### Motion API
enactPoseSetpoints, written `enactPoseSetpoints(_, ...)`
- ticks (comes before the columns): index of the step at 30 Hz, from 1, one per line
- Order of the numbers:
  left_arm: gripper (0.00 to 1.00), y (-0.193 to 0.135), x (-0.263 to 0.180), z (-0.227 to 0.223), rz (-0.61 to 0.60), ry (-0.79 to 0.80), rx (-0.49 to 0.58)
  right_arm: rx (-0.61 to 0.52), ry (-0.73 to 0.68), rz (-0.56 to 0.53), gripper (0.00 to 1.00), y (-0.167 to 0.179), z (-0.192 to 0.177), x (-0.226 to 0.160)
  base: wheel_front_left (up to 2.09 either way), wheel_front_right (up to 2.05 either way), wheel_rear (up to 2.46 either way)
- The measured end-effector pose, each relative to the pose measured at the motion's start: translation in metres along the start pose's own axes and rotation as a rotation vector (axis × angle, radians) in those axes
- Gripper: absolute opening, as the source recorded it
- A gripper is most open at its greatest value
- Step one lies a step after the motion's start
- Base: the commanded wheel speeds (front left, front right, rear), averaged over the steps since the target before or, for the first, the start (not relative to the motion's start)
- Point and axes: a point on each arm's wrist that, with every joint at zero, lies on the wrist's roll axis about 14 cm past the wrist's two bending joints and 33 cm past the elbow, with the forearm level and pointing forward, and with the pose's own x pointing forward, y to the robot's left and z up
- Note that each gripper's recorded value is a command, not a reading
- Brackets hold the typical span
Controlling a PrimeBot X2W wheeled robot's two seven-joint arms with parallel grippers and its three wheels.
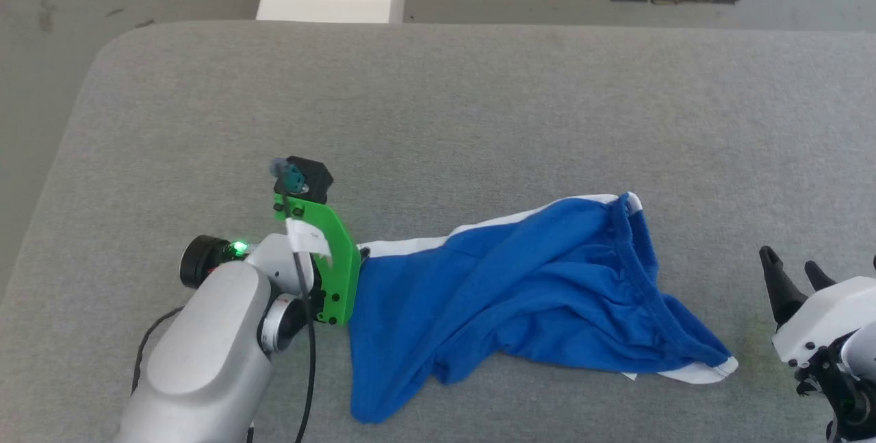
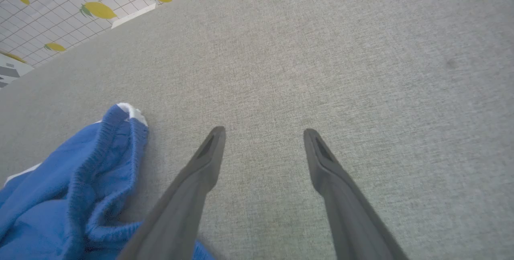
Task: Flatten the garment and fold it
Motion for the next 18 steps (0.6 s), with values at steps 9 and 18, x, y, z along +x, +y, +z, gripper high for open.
enactPoseSetpoints(9,0.34,-0.002,0.024,-0.024,0.006,0.164,0.051,0.008,0.014,-0.038,1.0,-0.014,-0.006,0.002,0.0,0.0,0.0)
enactPoseSetpoints(18,0.0,-0.017,0.018,-0.016,-0.059,0.082,-0.066,-0.004,0.008,-0.017,1.0,-0.005,-0.003,0.003,0.0,0.0,0.0)
